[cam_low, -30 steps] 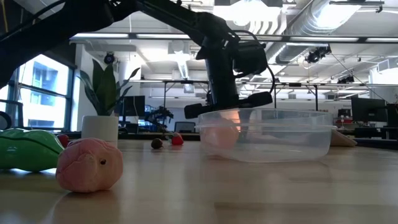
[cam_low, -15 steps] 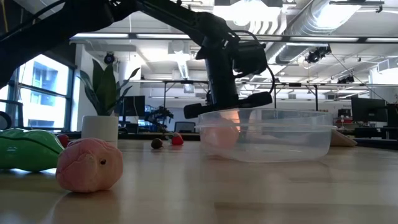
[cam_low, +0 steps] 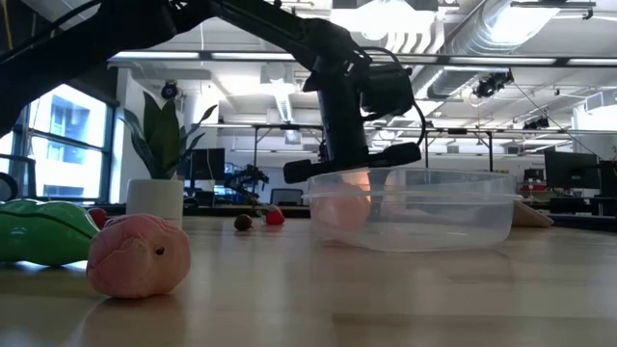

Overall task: Pick and placing Produce into tupperware
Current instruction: Put the orange carrot into the transparent bin

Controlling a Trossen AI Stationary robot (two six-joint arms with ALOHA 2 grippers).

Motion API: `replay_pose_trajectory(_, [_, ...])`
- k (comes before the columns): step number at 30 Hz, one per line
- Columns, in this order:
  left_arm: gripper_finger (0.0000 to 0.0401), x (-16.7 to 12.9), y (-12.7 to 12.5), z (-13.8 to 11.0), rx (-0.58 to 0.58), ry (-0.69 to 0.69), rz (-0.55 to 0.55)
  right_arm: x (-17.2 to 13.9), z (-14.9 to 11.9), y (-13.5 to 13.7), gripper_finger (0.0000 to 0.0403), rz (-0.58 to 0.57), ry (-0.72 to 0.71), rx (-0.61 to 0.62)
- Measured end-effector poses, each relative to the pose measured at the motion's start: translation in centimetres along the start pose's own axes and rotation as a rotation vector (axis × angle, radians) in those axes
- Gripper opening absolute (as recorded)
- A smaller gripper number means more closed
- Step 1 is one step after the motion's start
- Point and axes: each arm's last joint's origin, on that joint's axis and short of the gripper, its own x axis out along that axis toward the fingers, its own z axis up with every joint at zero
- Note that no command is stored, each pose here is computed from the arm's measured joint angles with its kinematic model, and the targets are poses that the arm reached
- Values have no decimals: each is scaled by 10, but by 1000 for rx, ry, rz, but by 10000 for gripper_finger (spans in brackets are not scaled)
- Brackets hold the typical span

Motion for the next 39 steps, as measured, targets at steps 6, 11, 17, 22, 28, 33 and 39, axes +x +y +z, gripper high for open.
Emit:
replay_pose_trajectory(6, [155,-1,0,-1,2,1,2,0,0,0,130,0,0,0])
replay_pose_trajectory(11, [171,-16,-6,1,34,-6,-8,0,0,0,130,0,0,0])
replay_pose_trajectory(17, [170,-53,-13,4,93,-57,2,0,0,0,130,0,0,0])
replay_pose_trajectory(22, [154,-81,-9,-1,135,-76,0,0,0,0,130,0,0,0])
replay_pose_trajectory(28, [174,-112,-6,-17,210,-94,-11,0,0,0,130,0,0,0])
replay_pose_trajectory(33, [182,-126,-7,-42,271,-97,-40,0,0,0,130,0,-1,0])
replay_pose_trajectory(39, [155,-125,-8,-78,342,-83,-41,0,0,0,130,0,0,0])
